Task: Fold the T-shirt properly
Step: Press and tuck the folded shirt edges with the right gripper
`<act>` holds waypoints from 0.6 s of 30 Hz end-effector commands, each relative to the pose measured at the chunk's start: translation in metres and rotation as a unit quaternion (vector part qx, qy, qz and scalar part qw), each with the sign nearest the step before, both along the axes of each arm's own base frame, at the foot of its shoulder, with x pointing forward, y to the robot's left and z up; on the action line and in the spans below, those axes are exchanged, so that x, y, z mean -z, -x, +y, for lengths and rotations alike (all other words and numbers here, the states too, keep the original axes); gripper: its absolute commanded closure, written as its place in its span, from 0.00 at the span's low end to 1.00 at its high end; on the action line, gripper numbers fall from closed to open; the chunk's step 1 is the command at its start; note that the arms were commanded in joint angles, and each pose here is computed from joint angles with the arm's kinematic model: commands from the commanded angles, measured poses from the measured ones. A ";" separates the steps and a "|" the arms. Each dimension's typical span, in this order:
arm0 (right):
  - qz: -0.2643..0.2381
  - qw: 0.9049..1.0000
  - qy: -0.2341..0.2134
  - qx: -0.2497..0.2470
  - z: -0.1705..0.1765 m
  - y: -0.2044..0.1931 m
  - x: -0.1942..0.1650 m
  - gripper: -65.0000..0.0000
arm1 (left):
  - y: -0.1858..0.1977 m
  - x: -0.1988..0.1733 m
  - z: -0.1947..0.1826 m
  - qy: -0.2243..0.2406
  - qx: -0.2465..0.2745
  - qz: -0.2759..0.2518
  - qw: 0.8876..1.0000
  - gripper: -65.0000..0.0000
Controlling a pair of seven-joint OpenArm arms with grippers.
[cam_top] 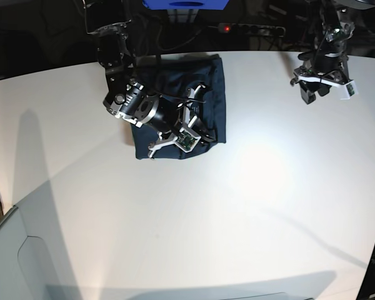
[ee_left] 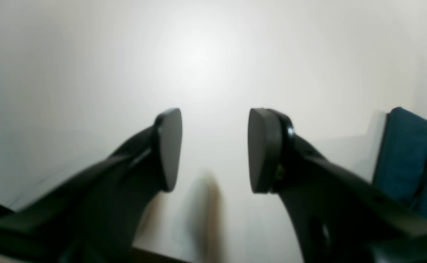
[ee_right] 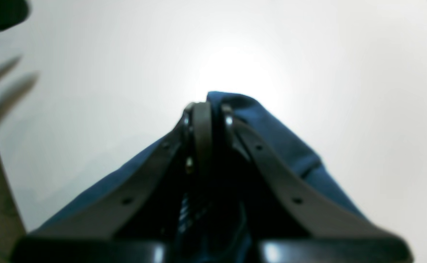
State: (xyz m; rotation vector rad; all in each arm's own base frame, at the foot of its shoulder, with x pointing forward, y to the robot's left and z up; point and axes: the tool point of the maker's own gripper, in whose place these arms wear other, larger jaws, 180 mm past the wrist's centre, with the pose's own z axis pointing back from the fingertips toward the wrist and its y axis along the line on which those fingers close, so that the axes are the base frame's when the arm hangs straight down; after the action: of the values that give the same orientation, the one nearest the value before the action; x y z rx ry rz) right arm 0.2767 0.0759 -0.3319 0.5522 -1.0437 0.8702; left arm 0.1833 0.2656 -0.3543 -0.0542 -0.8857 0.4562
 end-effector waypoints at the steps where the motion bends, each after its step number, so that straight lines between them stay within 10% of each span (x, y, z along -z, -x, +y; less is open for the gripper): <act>1: -0.018 0.999 -0.032 -0.006 0.011 -0.006 -0.018 1.00 | -0.004 -0.009 0.002 -0.007 0.002 -0.016 1.000 0.56; 11: -0.021 0.999 -0.035 -0.015 0.016 -0.007 -0.020 0.35 | -0.006 -0.010 0.002 -0.007 0.002 -0.018 1.000 0.56; 18: -0.020 0.999 -0.027 -0.010 0.002 0.015 -0.018 0.34 | -0.008 -0.011 0.002 -0.007 0.002 -0.021 1.000 0.56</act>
State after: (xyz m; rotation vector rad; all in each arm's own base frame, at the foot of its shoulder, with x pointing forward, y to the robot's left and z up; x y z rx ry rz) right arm 0.2601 0.0731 -0.3285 0.5633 -1.0510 0.8771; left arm 0.1869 0.2651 -0.3525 -0.0601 -0.8956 0.4589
